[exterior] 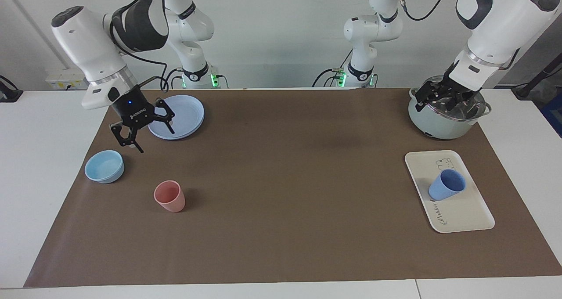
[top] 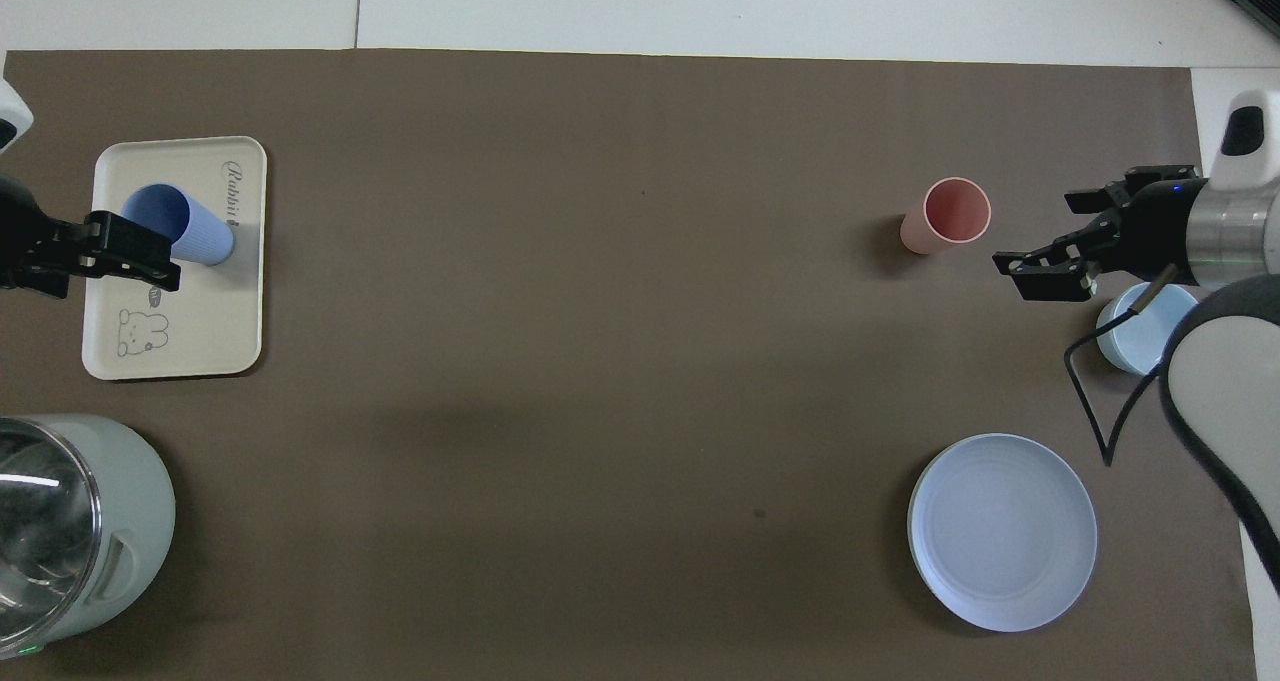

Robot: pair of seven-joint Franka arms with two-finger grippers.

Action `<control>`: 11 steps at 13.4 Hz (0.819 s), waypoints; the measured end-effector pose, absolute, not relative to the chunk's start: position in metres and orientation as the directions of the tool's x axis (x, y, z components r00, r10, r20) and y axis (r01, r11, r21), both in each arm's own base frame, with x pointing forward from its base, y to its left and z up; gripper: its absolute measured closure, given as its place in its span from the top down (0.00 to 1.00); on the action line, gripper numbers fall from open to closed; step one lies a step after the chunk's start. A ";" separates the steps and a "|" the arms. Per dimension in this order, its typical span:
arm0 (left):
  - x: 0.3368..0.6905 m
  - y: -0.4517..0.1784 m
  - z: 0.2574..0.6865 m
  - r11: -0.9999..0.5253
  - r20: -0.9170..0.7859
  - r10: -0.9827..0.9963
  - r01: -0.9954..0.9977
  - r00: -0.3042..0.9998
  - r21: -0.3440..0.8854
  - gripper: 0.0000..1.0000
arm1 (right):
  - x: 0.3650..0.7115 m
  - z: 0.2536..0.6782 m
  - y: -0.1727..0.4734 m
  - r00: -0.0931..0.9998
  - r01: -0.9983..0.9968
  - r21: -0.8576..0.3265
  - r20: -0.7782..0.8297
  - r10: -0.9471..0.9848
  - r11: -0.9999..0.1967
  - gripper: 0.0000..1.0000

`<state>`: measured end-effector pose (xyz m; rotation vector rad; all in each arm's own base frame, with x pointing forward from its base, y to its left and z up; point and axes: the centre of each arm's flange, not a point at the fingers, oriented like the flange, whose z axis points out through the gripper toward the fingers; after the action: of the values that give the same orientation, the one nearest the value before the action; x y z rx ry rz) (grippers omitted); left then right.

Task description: Place cup on tray

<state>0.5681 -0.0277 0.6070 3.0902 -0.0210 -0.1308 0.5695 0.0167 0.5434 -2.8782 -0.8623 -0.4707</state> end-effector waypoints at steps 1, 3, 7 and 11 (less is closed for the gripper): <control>0.568 -0.029 0.607 -0.999 -0.084 -0.017 -0.013 0.996 0.049 1.00 | 0.564 0.548 0.029 0.833 0.494 -0.001 0.290 0.472 -0.870 1.00; 0.568 -0.029 0.607 -0.999 -0.084 -0.018 -0.014 0.996 0.049 1.00 | 0.556 0.552 0.049 0.904 0.367 0.012 0.232 0.360 -0.930 1.00; 0.567 -0.028 0.608 -0.999 -0.083 -0.017 -0.013 0.996 0.049 1.00 | 0.542 0.584 0.055 0.989 0.108 0.007 0.097 0.108 -0.994 1.00; 0.567 -0.028 0.607 -0.999 -0.083 -0.018 -0.014 0.996 0.049 1.00 | 0.525 0.630 0.047 0.999 -0.050 0.007 0.001 -0.050 -0.999 1.00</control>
<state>0.5674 -0.0283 0.6075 3.0901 -0.0248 -0.1291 0.5255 0.0472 0.6300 -3.1477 0.0780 -0.0014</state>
